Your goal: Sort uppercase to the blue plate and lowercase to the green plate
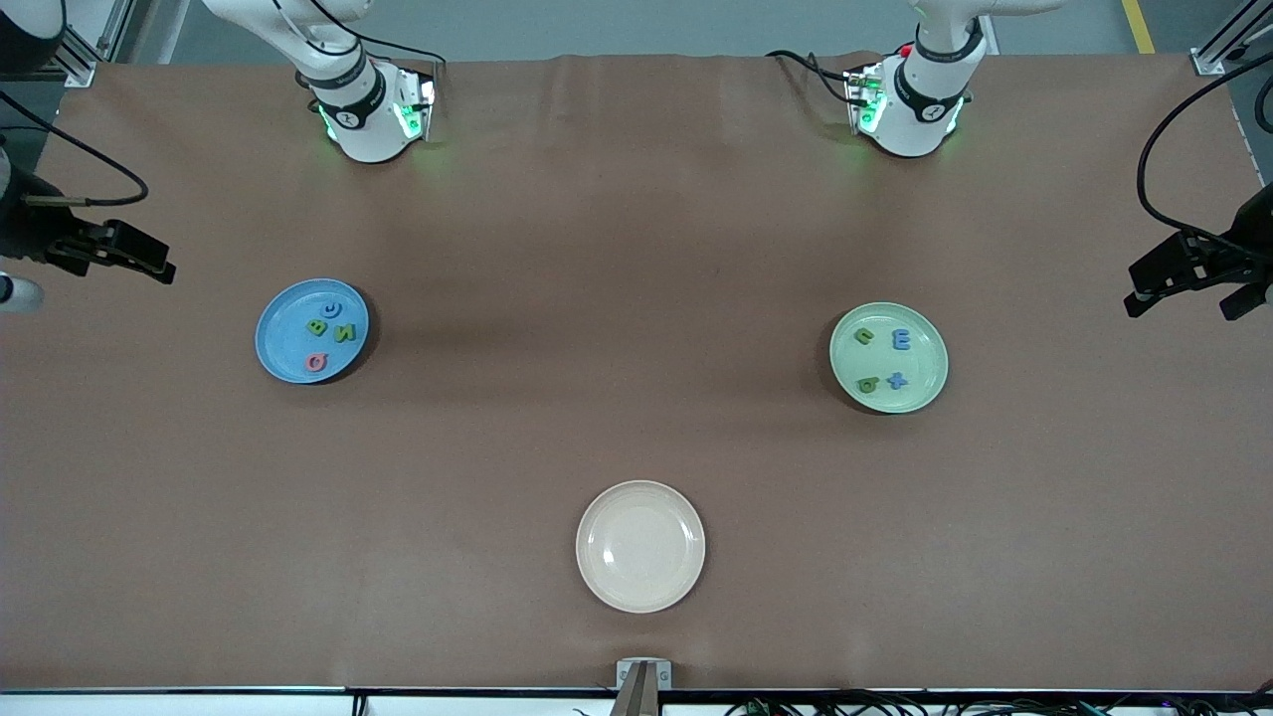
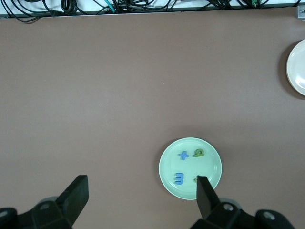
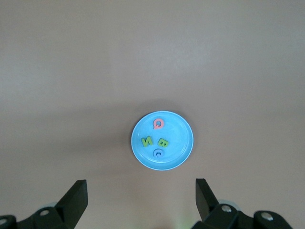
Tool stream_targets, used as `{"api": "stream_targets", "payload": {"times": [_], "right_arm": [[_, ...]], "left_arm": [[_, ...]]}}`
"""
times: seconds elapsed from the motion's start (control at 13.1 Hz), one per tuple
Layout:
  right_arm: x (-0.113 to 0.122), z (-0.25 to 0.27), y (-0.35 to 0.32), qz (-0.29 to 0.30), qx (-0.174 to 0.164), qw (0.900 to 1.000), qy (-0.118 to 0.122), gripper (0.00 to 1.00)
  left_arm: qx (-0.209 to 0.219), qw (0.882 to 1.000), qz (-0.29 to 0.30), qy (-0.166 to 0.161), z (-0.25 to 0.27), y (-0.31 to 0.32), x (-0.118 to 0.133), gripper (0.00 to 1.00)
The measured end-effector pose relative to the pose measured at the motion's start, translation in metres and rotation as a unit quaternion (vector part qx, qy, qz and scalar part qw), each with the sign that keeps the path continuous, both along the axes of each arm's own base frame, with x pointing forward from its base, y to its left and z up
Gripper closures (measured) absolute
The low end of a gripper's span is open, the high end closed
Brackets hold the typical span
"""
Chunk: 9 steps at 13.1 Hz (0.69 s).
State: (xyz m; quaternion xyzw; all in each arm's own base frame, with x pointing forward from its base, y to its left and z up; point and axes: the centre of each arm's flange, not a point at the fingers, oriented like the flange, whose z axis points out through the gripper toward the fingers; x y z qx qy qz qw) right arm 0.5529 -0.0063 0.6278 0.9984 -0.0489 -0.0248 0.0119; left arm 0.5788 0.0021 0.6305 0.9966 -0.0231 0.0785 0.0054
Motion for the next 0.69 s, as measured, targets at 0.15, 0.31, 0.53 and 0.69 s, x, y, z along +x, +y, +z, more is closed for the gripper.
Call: {"api": "stream_targets", "payload": {"times": [0.15,0.31,0.53,0.69], "right_arm": [[-0.002,0.014,0.001,0.001,0.0,1.0,-0.006,0.0],[-0.005,0.021,0.0,0.0,0.0,1.0,-0.003,0.0],[-0.009,0.027,0.0,-0.001,0.0,1.0,0.005,0.0],[-0.012,0.022,0.0,-0.001,0.0,1.0,0.026,0.0]], "left_arm": [[0.0,1.0,0.0,0.0,0.0,0.0,0.0,0.0],[0.0,1.0,0.0,0.0,0.0,0.0,0.0,0.0],[0.0,1.0,0.0,0.0,0.0,0.0,0.0,0.0],[0.0,1.0,0.0,0.0,0.0,0.0,0.0,0.0]]}}
